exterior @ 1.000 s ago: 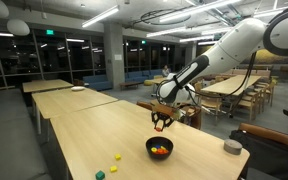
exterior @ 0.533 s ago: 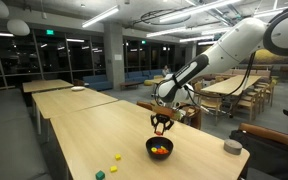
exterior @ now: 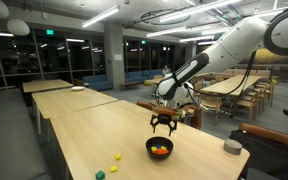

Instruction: Put some of the discs on the table into the bowl

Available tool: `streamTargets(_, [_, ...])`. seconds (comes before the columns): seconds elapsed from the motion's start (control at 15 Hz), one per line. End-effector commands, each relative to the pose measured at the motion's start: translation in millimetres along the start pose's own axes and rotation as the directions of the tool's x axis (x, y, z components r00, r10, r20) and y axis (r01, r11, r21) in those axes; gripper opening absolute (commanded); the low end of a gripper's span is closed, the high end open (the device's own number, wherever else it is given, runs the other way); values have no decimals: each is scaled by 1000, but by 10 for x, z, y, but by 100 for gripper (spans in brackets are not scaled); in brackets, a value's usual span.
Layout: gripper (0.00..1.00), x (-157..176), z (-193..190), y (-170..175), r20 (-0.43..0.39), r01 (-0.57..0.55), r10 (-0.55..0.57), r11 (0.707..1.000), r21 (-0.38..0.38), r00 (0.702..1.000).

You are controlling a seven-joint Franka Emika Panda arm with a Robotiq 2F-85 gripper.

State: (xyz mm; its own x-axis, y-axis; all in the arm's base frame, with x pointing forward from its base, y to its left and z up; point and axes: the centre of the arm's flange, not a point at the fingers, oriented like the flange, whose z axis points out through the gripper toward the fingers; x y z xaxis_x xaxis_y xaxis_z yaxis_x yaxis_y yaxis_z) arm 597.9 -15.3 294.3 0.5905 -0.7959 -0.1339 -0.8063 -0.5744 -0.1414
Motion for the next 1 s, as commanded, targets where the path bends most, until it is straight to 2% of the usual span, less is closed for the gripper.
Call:
streamTargets(0.0, [100,-312,-428,28,-25,68,-71,992,-103,997])
streamTargets(0.2, [100,-796,-760,204,-42,156,-171,958,-241,984])
streamTargets(0.33, [100,-1095,-953,333,-42,215,-238,930,-298,970])
streamTargets(0.67, [100,-1967,-1398,698,-28,356,-385,876,-325,923])
streamTargets(0.73, [100,-2129,-1479,799,-18,392,-420,862,-322,907])
streamTargets(0.87, [100,-2422,-1617,1050,3,482,-509,813,-325,861])
streamTargets(0.93, [100,-2536,-1674,1199,-13,515,-548,794,-322,836])
